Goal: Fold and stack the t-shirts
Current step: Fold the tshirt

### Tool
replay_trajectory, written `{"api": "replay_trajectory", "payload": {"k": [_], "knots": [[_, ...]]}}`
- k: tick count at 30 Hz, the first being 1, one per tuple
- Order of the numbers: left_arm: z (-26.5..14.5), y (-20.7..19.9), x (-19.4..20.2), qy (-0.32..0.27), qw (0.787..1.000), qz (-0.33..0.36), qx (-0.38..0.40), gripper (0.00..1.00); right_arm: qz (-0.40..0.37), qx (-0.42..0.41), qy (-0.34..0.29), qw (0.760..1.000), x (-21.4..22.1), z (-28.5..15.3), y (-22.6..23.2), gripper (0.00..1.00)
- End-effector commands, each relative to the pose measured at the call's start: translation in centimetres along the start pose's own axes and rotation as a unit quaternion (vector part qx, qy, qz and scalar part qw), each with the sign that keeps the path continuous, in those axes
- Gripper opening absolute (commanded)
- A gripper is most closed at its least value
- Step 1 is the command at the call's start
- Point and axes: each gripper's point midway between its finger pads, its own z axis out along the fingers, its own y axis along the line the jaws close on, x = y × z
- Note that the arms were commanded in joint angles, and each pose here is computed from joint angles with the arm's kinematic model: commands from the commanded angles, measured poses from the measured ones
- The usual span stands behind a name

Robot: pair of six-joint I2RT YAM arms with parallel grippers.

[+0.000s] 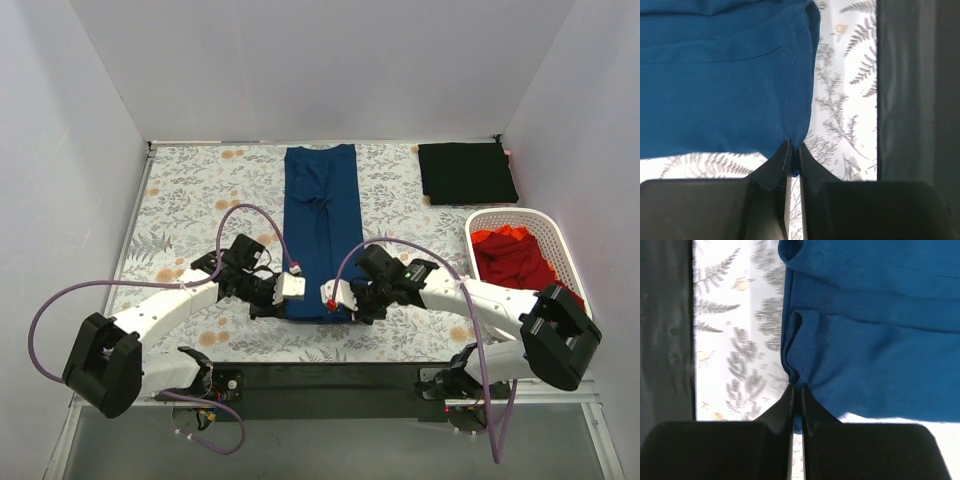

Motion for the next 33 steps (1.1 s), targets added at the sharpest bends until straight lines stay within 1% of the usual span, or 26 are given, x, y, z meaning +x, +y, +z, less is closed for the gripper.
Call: {"api": "replay_trajectory", "payload": {"k": [1, 2, 3, 4, 5, 6, 7, 9, 10, 11, 12, 14, 16, 17, 18, 19, 20, 21, 22, 23, 26, 27, 28, 31, 32, 33], "knots": [[-1.4, 2.0, -0.9, -0.01, 1.0, -0.027, -0.012, 0.0, -0.011, 0.015, -0.012, 1.0, -1.0, -2.3, -2.7, 0.01], [-1.7, 2.8, -1.2, -0.012, 0.999, -0.028, -0.017, 0.0, -0.017, 0.025, -0.022, 0.999, -1.9, -3.1, -3.9, 0.01], [-1.3, 3.4, -1.0, -0.009, 0.999, -0.037, -0.008, 0.0, -0.007, 0.023, -0.019, 1.0, -1.4, -3.2, -4.8, 0.01], [-1.9, 4.9, -1.8, -0.016, 0.999, -0.031, -0.02, 0.0, -0.017, 0.022, -0.019, 0.999, -1.4, -3.4, -5.5, 0.01], [-2.0, 5.6, -2.1, -0.017, 0.999, -0.034, -0.025, 0.0, -0.027, 0.033, -0.028, 0.999, -2.4, -4.1, -6.9, 0.01], [-2.0, 6.5, -2.3, -0.019, 0.999, -0.035, -0.029, 0.0, -0.018, 0.027, -0.021, 0.999, -1.7, -3.9, -7.6, 0.01], [-2.1, 8.0, -2.6, -0.021, 0.998, -0.039, -0.036, 0.0, -0.02, 0.028, -0.027, 0.999, -2.0, -4.1, -8.3, 0.01], [-2.0, 9.7, -2.9, -0.023, 0.998, -0.039, -0.044, 0.0, -0.028, 0.031, -0.028, 0.999, -2.2, -4.3, -10.3, 0.01], [-1.6, 10.6, -2.3, -0.016, 0.998, -0.051, -0.041, 0.0, -0.03, 0.03, -0.03, 0.999, -2.2, -4.4, -10.9, 0.01], [-2.0, 12.0, -3.1, -0.021, 0.997, -0.044, -0.053, 0.0, -0.032, 0.022, -0.023, 0.999, -1.7, -3.9, -11.5, 0.01], [-2.1, 12.9, -3.2, -0.022, 0.997, -0.043, -0.056, 0.0, -0.036, 0.037, -0.031, 0.998, -2.2, -4.7, -13.2, 0.01], [-2.2, 15.3, -3.0, -0.019, 0.997, -0.045, -0.065, 0.0, -0.033, 0.03, -0.027, 0.999, -1.7, -4.4, -14.3, 0.01], [-2.4, 17.1, -2.9, -0.02, 0.996, -0.046, -0.073, 0.0, -0.043, 0.046, -0.031, 0.998, -1.8, -5.2, -16.5, 0.01], [-1.8, 17.8, -2.1, -0.014, 0.996, -0.056, -0.068, 0.0, -0.04, 0.04, -0.028, 0.998, -1.3, -4.6, -17.1, 0.01], [-2.4, 19.3, -2.8, -0.017, 0.995, -0.049, -0.08, 0.0, -0.038, 0.044, -0.028, 0.998, -0.9, -4.9, -18.0, 0.01], [-2.6, 20.0, -2.5, -0.017, 0.995, -0.053, -0.083, 0.0, -0.045, 0.057, -0.034, 0.997, -1.7, -5.6, -19.5, 0.01], [-2.1, 20.6, -1.8, -0.012, 0.995, -0.062, -0.076, 0.0, -0.037, 0.047, -0.03, 0.998, -1.1, -5.0, -19.9, 0.01], [-2.6, 21.8, -2.5, -0.016, 0.995, -0.054, -0.087, 0.0, -0.036, 0.052, -0.034, 0.997, -1.1, -5.3, -20.8, 0.01], [-2.7, 22.4, -2.1, -0.014, 0.994, -0.057, -0.089, 0.0, -0.049, 0.062, -0.039, 0.996, -1.7, -5.8, -22.0, 0.01], [-2.8, 23.1, -2.0, -0.013, 0.994, -0.055, -0.092, 0.0, -0.045, 0.053, -0.036, 0.997, -1.2, -5.2, -22.3, 0.01], [-2.9, 25.3, -1.6, -0.009, 0.993, -0.054, -0.103, 0.0, -0.053, 0.06, -0.037, 0.996, -0.9, -5.2, -24.5, 0.01], [-2.4, 25.9, -0.7, -0.001, 0.994, -0.059, -0.097, 0.0, -0.05, 0.061, -0.036, 0.996, -0.5, -5.2, -24.9, 0.01], [-3.1, 27.2, -1.3, -0.003, 0.993, -0.048, -0.11, 0.0, -0.05, 0.064, -0.035, 0.996, -0.4, -5.3, -25.5, 0.01], [-3.3, 29.8, -0.8, -0.004, 0.991, -0.048, -0.125, 0.0, -0.053, 0.073, -0.038, 0.995, -0.2, -5.4, -27.6, 0.01], [-3.3, 30.3, -0.9, -0.003, 0.991, -0.047, -0.126, 0.0, -0.049, 0.07, -0.036, 0.996, 0.4, -4.8, -28.0, 0.01], [-3.3, 30.5, -0.7, -0.001, 0.991, -0.051, -0.121, 0.0, -0.056, 0.08, -0.039, 0.994, 0.0, -5.3, -28.9, 0.01]]}}
